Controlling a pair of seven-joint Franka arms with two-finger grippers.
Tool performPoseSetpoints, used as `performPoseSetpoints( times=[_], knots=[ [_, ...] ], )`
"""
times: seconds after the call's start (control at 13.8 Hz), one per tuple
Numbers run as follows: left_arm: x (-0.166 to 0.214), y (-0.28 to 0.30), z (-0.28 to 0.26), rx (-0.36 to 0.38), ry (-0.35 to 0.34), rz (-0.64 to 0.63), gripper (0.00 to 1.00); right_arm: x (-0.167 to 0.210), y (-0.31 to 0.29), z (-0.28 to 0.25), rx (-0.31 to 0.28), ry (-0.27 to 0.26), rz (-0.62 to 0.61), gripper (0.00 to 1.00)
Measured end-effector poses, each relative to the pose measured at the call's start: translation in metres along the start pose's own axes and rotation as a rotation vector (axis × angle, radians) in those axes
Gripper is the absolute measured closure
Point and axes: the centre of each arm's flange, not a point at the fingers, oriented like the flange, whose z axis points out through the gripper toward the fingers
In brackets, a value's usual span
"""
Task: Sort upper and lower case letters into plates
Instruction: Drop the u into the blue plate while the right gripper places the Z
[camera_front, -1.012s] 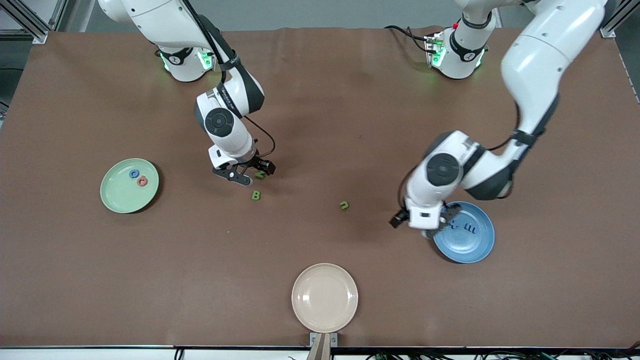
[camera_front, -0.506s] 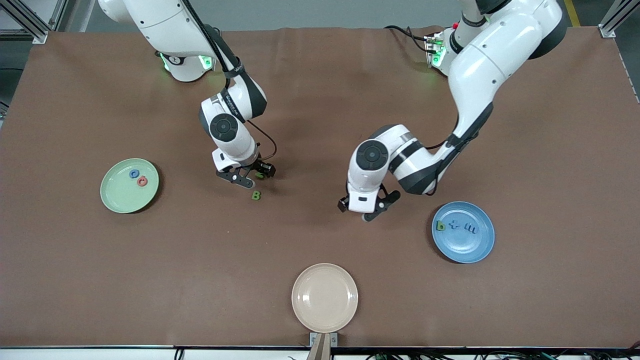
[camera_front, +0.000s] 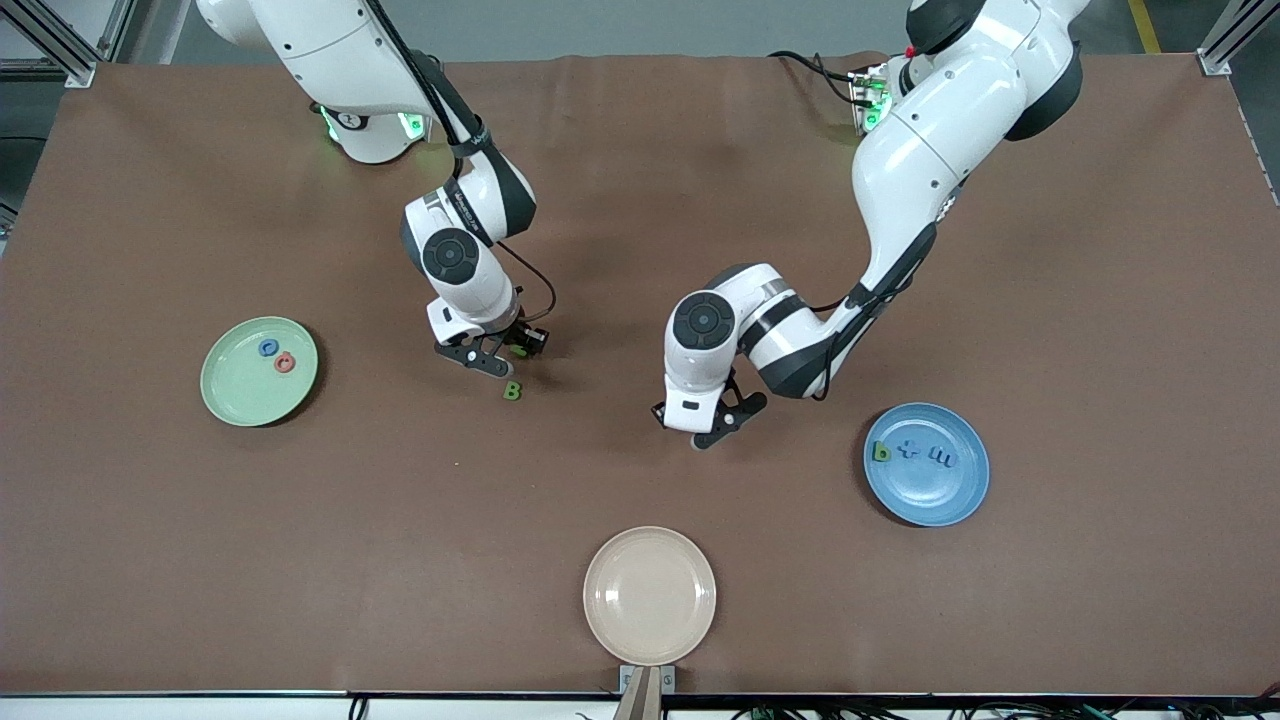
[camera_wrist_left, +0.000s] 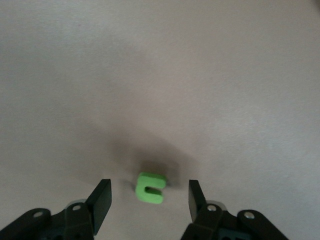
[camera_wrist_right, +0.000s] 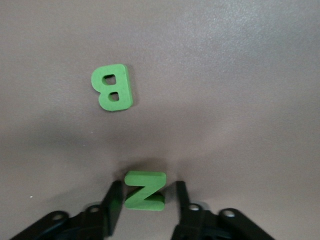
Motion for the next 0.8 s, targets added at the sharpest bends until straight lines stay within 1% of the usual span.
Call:
performPoseSetpoints(
  times=[0.07, 0.14, 0.22, 0.29, 0.36, 0.43, 0.51, 0.58, 0.65, 0.72, 0.8],
  knots=[
    [0.001, 0.001, 0.001, -0.009, -0.001, -0.002, 0.30, 0.000, 0.000, 0.000, 0.000, 0.000, 0.000, 0.57],
    [0.001, 0.001, 0.002, -0.013, -0.003, -0.003, 0.31, 0.000, 0.000, -0.001, 0.000, 0.000, 0.000, 0.63],
    [0.001, 0.001, 0.004, -0.012, -0.005, -0.003, 0.35, 0.000, 0.000, -0.001, 0.000, 0.000, 0.000, 0.65],
    [0.001, 0.001, 0.007, -0.010, -0.007, -0.003, 0.44, 0.000, 0.000, -0.001, 0.000, 0.000, 0.000, 0.65],
    [0.000, 0.000, 0.009, -0.007, -0.009, -0.003, 0.50, 0.000, 0.000, -0.001, 0.000, 0.000, 0.000, 0.65],
    [0.000, 0.000, 0.010, -0.005, -0.011, -0.003, 0.50, 0.000, 0.000, -0.001, -0.001, 0.000, 0.000, 0.65],
    [0.000, 0.000, 0.011, -0.004, -0.012, -0.003, 0.55, 0.000, 0.000, -0.001, -0.001, 0.000, 0.000, 0.65],
    [0.000, 0.000, 0.012, -0.004, -0.012, -0.003, 0.55, 0.000, 0.000, -0.001, -0.001, 0.000, -0.001, 0.65],
    [0.000, 0.000, 0.012, -0.004, -0.012, -0.003, 0.60, 0.000, 0.000, -0.001, -0.001, -0.001, -0.004, 0.65],
    [0.000, 0.000, 0.012, -0.004, -0.012, -0.002, 0.68, 0.001, 0.000, -0.001, -0.004, -0.002, -0.012, 0.65],
    [0.000, 0.000, 0.012, -0.004, -0.012, -0.002, 0.68, 0.003, 0.003, -0.003, -0.015, -0.011, -0.027, 0.65]
  ],
)
